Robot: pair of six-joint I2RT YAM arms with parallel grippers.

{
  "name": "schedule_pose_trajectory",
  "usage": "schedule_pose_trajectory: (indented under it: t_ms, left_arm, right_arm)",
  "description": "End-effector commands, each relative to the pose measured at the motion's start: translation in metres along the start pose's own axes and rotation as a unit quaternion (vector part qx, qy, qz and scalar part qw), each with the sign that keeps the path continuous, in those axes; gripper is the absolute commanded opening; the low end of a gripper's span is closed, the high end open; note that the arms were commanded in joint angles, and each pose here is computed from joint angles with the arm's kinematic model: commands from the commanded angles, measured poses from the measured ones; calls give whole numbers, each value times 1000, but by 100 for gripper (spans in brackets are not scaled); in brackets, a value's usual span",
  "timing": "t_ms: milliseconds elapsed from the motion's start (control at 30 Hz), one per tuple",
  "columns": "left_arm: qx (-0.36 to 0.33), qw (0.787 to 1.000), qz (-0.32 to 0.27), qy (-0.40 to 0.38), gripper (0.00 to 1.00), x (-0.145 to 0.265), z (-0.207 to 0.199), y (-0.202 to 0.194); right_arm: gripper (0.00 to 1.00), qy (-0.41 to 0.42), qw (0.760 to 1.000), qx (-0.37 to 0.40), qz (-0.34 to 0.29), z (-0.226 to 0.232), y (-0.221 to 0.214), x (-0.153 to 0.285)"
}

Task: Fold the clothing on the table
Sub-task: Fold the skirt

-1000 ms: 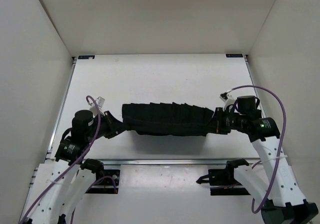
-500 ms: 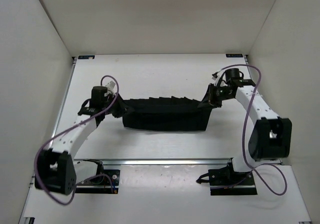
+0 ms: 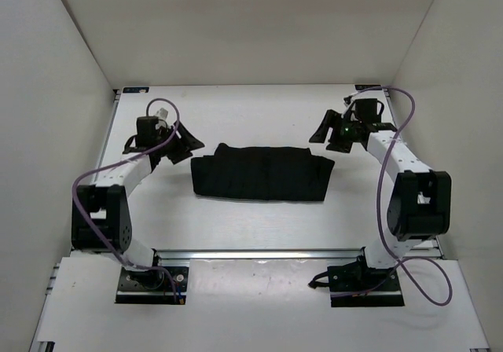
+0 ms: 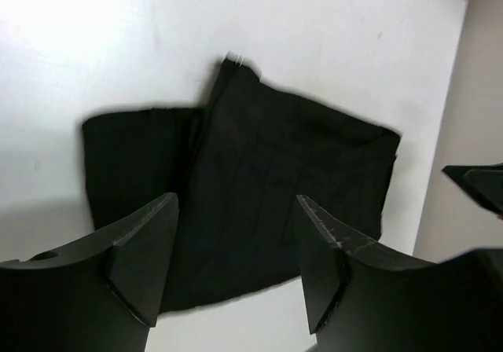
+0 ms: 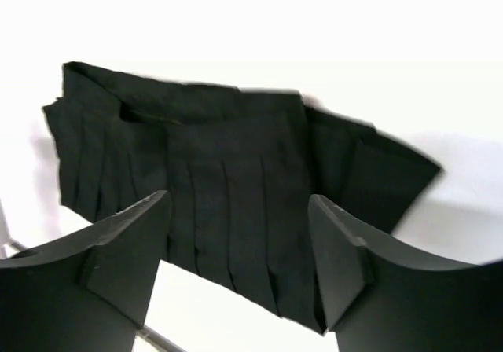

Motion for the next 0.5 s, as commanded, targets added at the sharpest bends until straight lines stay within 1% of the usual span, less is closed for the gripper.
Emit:
schedule_pose_trajectory:
  t_ms: [0,33,67,133,167,233,267,300,367,467]
  left_arm:
    - [-33,999,1,8,71,28,9,-26]
    - [-38,999,1,30,71,35,22,-37]
    - [-43,998,3,37,71,39,30,-51]
    - [-47,997,9,61,72,44,46,-72]
    - [-49,996,7,70,72,47,56,-80]
    - [-34,996,10,81,73,50,68,-92]
    - [-27,996,8,88,71,51,75,-96]
    - [-25,996,-1,89,73,51,76,-95]
    - [-19,995,-11,96,74,50,81,-99]
    - [-13,995,-25,90,76,43,77,-95]
  right_arm:
    - [69,-49,999,-2,-9,-4,-18,24]
    - [69,-57,998,-11,10,-9,-37,23]
    - [69,-59,998,-11,4,-5,-41,29]
    - [69,-72,997,-30,17,-7,-69,38]
    - [69,-79,996,-29,9,-5,-73,44]
    - [69,-78,996,-37,20,-4,-96,49]
    - [69,-75,996,-43,22,-3,-106,52]
    - [69,-72,996,-46,21,-1,-109,56]
    - [70,-67,996,-50,29,1,-124,54]
    - [69,-66,995,-55,45,3,-141,51]
Point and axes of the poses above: each gripper's point midway between its finger pads, its own x axis back along the fingers, its own z axis along the line the jaws close on, y = z × x, the point moved 6 cm from there along x, back along the fingers, and after that the axes turned 13 degrees about x, right-handed, at the moved point
